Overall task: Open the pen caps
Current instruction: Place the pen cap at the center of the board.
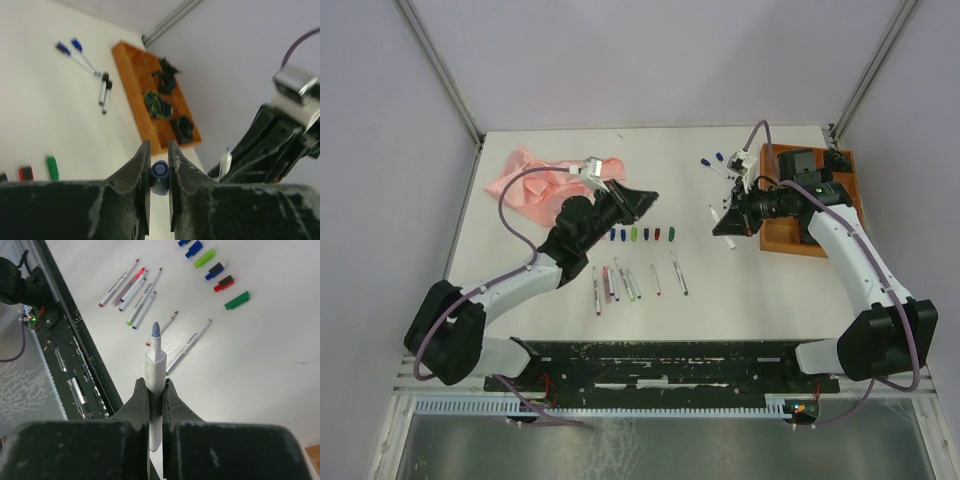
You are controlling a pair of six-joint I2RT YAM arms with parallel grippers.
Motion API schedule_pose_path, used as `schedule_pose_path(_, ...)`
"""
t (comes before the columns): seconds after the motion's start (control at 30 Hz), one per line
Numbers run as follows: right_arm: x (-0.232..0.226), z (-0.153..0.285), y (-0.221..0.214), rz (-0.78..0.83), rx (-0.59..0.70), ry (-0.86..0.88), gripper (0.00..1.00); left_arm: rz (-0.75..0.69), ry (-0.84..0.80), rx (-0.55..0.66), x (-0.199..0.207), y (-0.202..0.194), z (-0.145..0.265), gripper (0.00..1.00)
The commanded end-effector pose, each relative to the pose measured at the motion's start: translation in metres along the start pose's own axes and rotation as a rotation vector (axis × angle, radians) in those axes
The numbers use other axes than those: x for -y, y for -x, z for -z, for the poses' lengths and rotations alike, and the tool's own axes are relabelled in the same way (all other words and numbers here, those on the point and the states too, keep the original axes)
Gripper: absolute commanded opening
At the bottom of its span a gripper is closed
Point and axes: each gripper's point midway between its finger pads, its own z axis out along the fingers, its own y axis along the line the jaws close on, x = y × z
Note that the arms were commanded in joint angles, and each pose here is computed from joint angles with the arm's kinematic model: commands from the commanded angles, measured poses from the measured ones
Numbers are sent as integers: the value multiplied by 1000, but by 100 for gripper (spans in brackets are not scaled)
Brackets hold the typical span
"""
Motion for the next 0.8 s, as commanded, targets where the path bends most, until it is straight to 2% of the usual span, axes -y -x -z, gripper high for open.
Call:
schedule_pose_path(0.0,26,18,9,64,28,-173,0,-95,146,-72,-6,-44,-1,3)
schedule_pose_path(0.27,41,42,16,24,100,-256,3,-227,419,-220,-44,-105,-15,3)
schedule_pose_path(0.53,49,53,17,2,131,-294,3,-453,750,-397,-90,-144,-43,3)
schedule_pose_path(0.77,54,59,18,-16,149,-317,3,-590,838,-519,-108,-169,-70,3)
